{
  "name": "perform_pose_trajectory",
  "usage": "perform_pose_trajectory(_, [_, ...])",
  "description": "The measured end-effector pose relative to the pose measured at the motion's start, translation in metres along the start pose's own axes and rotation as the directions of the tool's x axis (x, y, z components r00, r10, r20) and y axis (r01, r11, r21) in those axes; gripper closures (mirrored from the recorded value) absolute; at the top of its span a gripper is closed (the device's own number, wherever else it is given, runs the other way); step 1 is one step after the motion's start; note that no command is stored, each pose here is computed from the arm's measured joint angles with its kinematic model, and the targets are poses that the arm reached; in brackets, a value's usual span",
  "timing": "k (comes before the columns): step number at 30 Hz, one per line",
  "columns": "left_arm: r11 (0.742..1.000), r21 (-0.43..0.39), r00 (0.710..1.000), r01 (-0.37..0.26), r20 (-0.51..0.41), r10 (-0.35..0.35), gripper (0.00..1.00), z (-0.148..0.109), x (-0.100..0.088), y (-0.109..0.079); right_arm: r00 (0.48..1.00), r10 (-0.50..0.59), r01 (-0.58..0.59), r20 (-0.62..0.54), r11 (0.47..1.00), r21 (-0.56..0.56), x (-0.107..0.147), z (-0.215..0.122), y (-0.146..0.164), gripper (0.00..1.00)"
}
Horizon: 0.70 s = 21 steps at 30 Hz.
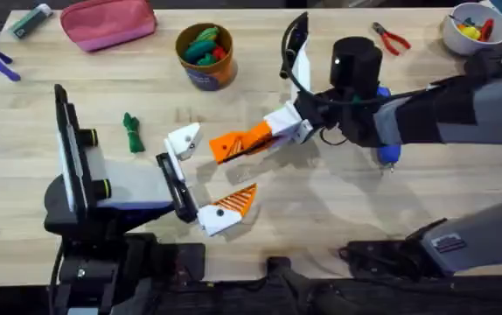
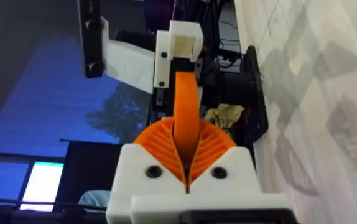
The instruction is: Pick up the gripper from the table and insert it into the empty holder that is missing its gripper. Then pick up a screw, insert it into the mounting hole, and use the screwdriver to tighten it. Finally, clean up the table by picking up the vegetable and placing it into the bucket.
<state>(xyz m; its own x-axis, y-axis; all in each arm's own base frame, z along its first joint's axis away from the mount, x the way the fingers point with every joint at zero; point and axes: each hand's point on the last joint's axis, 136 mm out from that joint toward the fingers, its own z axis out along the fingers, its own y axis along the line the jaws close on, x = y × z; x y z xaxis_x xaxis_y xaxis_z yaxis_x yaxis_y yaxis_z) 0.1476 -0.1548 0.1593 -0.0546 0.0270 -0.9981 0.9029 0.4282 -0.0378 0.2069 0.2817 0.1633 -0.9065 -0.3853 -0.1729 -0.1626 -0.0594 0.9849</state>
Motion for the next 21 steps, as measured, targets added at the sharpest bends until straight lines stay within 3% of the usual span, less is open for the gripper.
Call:
perform_pose_trajectory(11, [1.0, 0.0, 1.0, 0.0, 0.0, 0.0, 0.013, 0.0, 0.0, 0.0, 0.997, -0.072, 0.072, -0.031, 0.997, -0.009, -0.009, 0.01, 0.013, 0.989])
perform_pose_trajectory(21, [1.0, 0.0, 1.0, 0.0, 0.0, 0.0, 0.016, 0.0, 0.0, 0.0, 0.999, -0.03, 0.03, -0.035, 1.0, -0.007, -0.009, 0.012, 0.001, 0.989])
